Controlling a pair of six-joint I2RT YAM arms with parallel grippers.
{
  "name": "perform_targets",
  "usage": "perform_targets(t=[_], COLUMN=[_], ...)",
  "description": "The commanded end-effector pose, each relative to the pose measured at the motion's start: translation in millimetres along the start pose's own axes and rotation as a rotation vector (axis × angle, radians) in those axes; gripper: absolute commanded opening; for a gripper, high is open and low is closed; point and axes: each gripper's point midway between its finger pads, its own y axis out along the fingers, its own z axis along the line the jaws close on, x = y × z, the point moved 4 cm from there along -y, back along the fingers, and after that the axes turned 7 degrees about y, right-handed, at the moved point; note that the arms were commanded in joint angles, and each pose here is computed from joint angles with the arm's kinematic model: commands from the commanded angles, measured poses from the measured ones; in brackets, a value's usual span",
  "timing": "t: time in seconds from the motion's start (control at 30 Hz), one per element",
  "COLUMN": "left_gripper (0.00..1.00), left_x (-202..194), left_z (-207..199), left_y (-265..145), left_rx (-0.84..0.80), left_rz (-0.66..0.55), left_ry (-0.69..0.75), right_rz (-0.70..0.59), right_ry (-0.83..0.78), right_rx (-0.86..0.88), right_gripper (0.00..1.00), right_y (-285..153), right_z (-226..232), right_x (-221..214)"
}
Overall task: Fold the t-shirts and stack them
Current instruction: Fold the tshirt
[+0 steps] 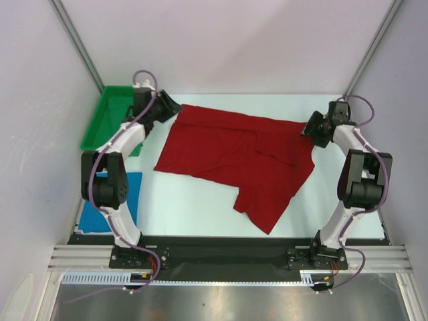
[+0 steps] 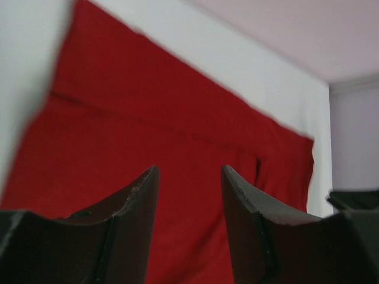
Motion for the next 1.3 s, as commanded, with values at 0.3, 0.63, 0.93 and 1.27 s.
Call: perform_targets(t=[0.3, 0.63, 0.93, 1.27], left_gripper=[0.55, 0.59, 0.56, 0.55], left_x=[-204, -259, -263, -272], left_z=[-155, -169, -178, -179], left_y=[18, 50, 76, 93], left_rx=[-0.506, -0.458, -0.442, -0.421], left_rz=[0.381, 0.463, 0.462, 0.494], left_ry=[0.103, 0.059, 0.005, -0.034], right_rz=[0.138, 0.138, 0.138, 0.116], right_ry=[0.112, 0.186, 0.211, 0.197], right_rx=[0.283, 0.286, 0.296, 0.254], right_gripper=[0.54, 0.51, 0.47, 0.45], right_y=[-32, -17, -5, -14], right_z=[14, -14, -21, -34], right_x=[-93, -96, -93, -95])
